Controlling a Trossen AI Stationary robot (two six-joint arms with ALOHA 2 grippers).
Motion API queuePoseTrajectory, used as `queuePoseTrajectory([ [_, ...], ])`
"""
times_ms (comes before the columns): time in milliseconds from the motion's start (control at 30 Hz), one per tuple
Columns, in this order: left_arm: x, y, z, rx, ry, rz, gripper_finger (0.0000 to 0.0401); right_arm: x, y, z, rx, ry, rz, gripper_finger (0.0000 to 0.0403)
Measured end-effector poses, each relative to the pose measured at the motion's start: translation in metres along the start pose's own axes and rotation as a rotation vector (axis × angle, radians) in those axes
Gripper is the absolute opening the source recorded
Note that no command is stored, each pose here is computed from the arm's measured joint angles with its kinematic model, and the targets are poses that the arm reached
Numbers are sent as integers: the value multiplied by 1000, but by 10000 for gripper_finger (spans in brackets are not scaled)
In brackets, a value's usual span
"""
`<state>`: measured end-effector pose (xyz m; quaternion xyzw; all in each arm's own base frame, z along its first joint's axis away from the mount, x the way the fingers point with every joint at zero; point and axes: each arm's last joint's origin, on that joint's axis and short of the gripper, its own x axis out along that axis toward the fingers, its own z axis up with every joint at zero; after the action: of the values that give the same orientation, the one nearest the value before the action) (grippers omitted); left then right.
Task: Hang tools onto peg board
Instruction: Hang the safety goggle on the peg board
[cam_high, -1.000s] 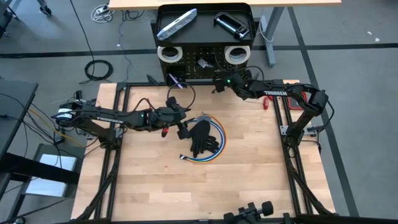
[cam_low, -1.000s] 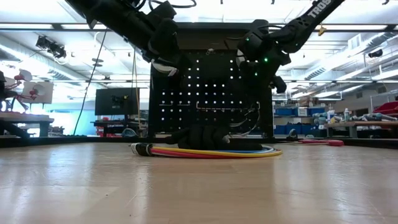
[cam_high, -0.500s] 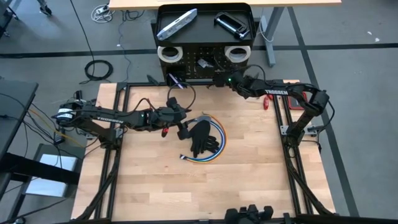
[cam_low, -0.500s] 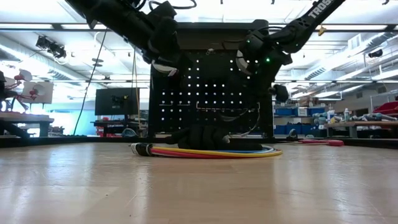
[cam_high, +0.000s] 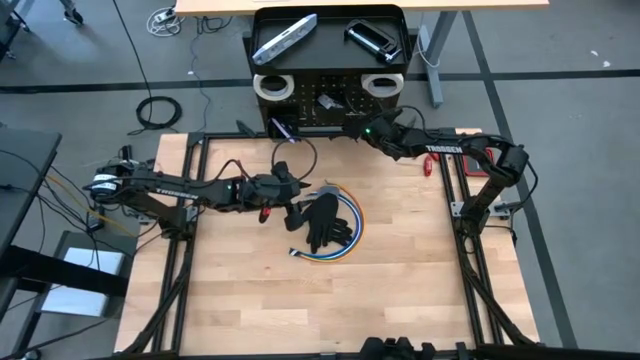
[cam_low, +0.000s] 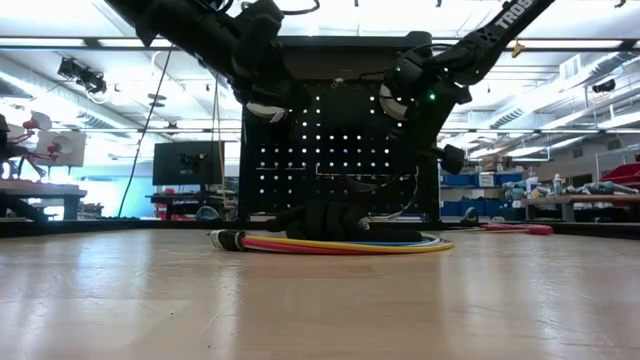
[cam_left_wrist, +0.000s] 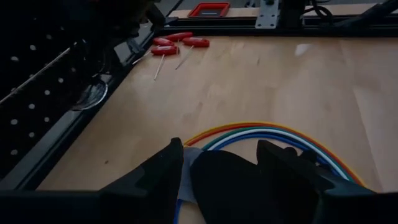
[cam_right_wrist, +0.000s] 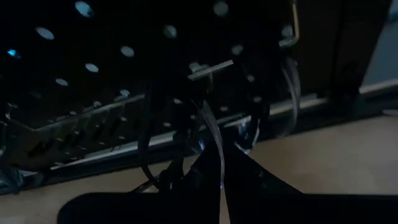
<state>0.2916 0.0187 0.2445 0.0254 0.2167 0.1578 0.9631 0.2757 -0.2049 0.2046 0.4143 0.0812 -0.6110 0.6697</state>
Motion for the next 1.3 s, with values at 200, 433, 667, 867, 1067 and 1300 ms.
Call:
queuePoseTrajectory([
  [200,0,-2,0,3,-2,-7,211,-5,-2,-9,10,18,-42,12],
  [433,0,-2,1,1,-6,-7,211,-4,-2,0,56,-29,-30,12],
  [667,0,-2,1,1,-7,-7,211,5,-8,14,95,-7,-15,12],
  [867,0,-2,1,2,-9,-7,211,18,-7,9,90,33,18,12],
  [1067,0,-2,0,6,-2,-7,211,36,-7,-3,118,12,12,14],
  [1300,0,-2,0,7,-3,-7,211,33,-6,0,99,-11,10,18],
])
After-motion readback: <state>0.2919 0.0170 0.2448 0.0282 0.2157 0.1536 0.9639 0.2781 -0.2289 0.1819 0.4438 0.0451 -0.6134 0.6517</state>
